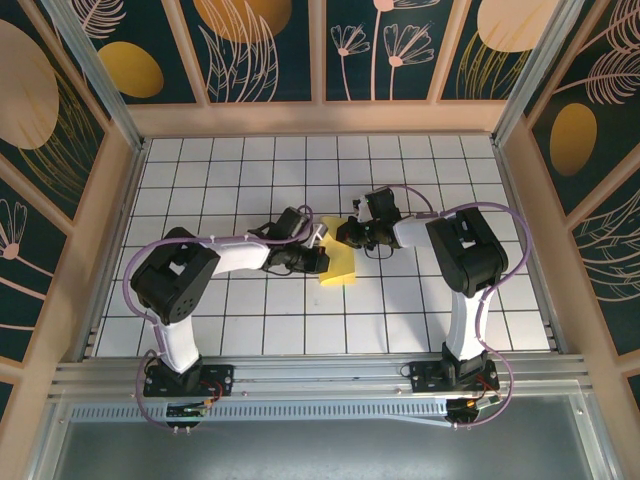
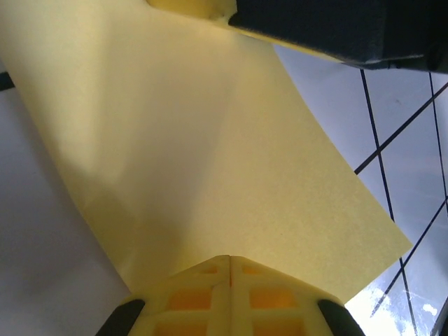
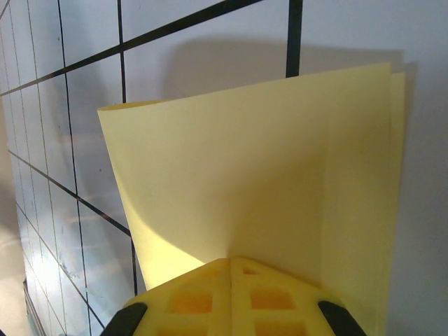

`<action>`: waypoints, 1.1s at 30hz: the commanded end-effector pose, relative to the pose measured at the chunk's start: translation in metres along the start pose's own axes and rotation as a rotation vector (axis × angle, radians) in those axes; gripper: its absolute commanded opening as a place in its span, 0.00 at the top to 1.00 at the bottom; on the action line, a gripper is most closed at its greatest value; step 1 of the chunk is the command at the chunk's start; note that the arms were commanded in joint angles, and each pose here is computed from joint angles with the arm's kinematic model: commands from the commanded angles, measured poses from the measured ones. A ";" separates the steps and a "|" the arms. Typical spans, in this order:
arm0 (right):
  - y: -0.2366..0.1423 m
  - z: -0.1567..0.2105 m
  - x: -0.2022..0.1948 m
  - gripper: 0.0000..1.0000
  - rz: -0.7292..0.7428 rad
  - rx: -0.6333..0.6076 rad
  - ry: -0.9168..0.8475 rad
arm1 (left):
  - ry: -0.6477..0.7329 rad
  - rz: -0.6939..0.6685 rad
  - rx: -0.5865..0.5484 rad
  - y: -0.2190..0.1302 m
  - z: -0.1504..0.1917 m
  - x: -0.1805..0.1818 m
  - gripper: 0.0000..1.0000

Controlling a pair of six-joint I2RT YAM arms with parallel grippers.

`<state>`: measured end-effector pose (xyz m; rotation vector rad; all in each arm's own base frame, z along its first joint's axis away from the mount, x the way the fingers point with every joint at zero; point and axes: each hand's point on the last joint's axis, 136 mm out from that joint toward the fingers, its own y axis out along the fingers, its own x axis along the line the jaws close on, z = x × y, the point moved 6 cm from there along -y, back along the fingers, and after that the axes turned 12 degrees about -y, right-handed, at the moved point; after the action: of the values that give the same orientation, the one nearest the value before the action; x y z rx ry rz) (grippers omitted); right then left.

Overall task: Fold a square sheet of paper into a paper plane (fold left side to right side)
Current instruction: First fold the square sheet of paper in half at the center of the table.

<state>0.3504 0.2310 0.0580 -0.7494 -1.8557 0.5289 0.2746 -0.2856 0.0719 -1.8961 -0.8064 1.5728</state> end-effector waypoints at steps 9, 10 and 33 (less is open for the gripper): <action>0.011 0.025 -0.035 1.00 0.149 0.083 0.045 | -0.036 -0.047 0.098 0.008 0.037 0.031 0.96; 0.011 0.025 -0.035 1.00 0.150 0.084 0.045 | -0.037 -0.052 0.101 0.007 0.039 0.032 0.96; 0.013 0.027 -0.035 1.00 0.151 0.094 0.043 | 0.026 -0.075 0.003 -0.020 0.032 0.008 0.96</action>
<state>0.3511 0.2313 0.0580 -0.7487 -1.8538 0.5357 0.2369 -0.2612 0.0616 -1.8413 -0.8291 1.5319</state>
